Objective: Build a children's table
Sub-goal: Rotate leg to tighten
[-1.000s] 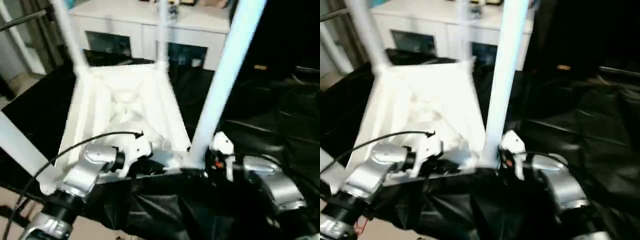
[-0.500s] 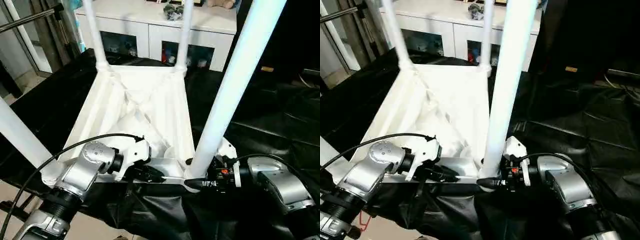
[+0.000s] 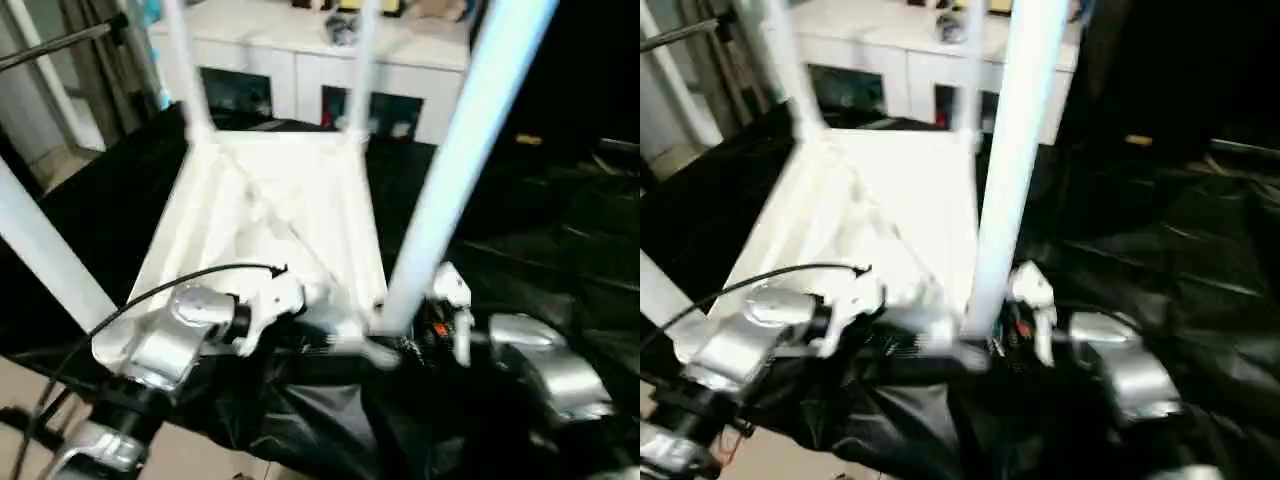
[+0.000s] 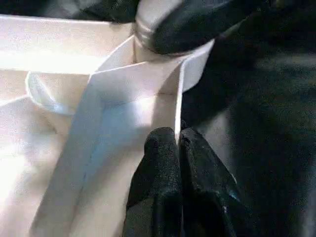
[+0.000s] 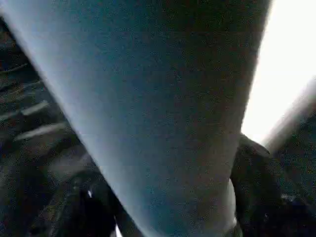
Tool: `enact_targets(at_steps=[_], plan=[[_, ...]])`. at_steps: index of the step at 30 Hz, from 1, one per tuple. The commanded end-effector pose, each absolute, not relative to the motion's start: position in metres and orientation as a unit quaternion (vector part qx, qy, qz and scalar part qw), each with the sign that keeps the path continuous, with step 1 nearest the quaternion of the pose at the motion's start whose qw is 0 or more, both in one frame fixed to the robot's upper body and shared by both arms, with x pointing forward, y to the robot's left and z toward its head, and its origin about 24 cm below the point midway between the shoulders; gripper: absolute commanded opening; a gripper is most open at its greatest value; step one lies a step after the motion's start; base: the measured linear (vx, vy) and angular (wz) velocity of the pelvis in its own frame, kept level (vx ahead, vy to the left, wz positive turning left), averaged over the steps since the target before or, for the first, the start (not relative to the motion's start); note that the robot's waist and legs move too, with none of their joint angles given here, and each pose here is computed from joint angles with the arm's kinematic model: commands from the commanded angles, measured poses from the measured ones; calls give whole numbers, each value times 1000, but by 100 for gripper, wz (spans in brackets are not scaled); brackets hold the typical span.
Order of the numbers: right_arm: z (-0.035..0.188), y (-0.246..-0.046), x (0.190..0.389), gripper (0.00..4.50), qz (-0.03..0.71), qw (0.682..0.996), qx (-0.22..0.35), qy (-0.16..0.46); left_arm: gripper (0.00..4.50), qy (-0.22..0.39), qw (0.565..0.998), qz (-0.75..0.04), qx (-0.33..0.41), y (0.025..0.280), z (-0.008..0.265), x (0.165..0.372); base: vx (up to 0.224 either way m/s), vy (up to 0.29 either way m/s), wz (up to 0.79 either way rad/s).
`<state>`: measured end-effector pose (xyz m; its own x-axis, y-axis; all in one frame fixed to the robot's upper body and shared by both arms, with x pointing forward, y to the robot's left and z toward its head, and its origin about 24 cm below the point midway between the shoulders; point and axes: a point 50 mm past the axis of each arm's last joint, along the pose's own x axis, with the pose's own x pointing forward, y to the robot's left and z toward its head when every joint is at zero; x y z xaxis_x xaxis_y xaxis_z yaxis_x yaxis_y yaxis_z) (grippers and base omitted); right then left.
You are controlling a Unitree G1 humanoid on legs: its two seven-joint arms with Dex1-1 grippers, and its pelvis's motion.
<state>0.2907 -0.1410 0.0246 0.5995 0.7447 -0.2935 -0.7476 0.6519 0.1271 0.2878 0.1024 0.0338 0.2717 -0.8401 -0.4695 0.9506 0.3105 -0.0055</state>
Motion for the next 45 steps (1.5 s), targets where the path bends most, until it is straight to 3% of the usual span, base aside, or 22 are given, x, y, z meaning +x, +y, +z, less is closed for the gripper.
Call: enact_targets(at_steps=[1,5,8,14,22,23,26,29,39,45], plan=[[1,-116,281,265,414,884,-17,216,0,173,796,-565,131,76,40,290,0,0,0],[-5,-96,286,265,344,911,-9,229,0,171,804,-557,118,55,38,285,0,0,0],[0,-85,285,335,354,911,0,213,0,169,803,-560,113,49,38,283,0,0,0],[11,-87,289,380,378,907,1,186,0,162,796,-570,123,55,41,284,0,0,0],[28,-106,280,380,479,866,-27,140,0,159,759,-618,130,73,43,277,0,0,0],[33,-116,275,380,511,848,-28,138,0,164,739,-642,126,82,43,274,0,0,0],[36,-121,273,380,526,839,-26,139,0,168,730,-651,123,85,43,273,66,-21,8],[44,-136,265,380,578,803,-28,140,0,176,714,-663,139,101,45,277,57,-7,3],[52,-151,264,380,600,787,-38,140,0,176,709,-666,150,113,50,284,0,0,0],[51,-152,262,322,612,777,-27,148,0,177,706,-669,148,115,48,284,0,0,0]])
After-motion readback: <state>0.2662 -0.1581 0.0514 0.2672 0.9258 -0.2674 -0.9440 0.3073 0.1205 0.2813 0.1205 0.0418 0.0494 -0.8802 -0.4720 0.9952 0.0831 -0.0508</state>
